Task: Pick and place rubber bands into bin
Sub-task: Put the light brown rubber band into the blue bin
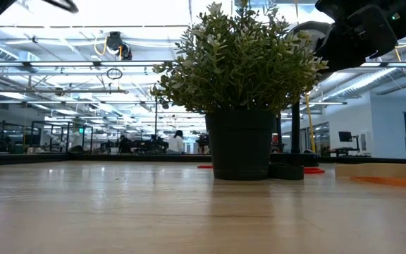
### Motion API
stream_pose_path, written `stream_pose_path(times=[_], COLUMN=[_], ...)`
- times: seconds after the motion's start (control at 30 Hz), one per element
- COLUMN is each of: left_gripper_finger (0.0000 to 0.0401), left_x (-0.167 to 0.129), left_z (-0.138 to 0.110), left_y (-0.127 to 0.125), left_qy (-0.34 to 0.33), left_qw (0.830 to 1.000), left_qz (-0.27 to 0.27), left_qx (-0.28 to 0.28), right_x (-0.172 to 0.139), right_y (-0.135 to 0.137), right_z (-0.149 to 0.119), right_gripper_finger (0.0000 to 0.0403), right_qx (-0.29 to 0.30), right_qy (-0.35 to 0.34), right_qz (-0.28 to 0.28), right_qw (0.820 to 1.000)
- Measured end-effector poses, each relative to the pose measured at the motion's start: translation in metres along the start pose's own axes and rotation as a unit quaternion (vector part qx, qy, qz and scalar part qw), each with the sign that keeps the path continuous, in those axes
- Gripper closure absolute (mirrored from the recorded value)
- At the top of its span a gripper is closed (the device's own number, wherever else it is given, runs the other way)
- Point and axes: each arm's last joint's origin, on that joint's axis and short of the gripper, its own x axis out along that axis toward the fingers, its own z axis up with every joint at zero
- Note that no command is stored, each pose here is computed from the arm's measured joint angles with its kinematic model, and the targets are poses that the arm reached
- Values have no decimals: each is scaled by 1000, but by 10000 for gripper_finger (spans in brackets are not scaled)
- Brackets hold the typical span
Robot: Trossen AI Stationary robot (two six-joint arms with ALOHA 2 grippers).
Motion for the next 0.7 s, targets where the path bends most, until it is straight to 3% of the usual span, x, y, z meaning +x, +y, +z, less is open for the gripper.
stream_pose_path(times=[0.17,0.33,0.47,0.7], left_gripper_finger=[320,320,320,320], left_x=[-22,-42,-53,-65], left_z=[1,5,11,31], left_y=[12,23,27,21], left_qy=[-38,-124,-209,-315], left_qw=[998,987,969,933], left_qz=[-50,-99,-131,-147], left_qx=[6,24,36,90], right_x=[0,0,0,-1], right_y=[0,0,0,4], right_z=[0,0,0,0], right_gripper_finger=[252,252,252,252], right_qx=[-7,-13,-13,-9], right_qy=[0,0,1,9], right_qz=[0,0,3,68], right_qw=[1000,1000,1000,998])
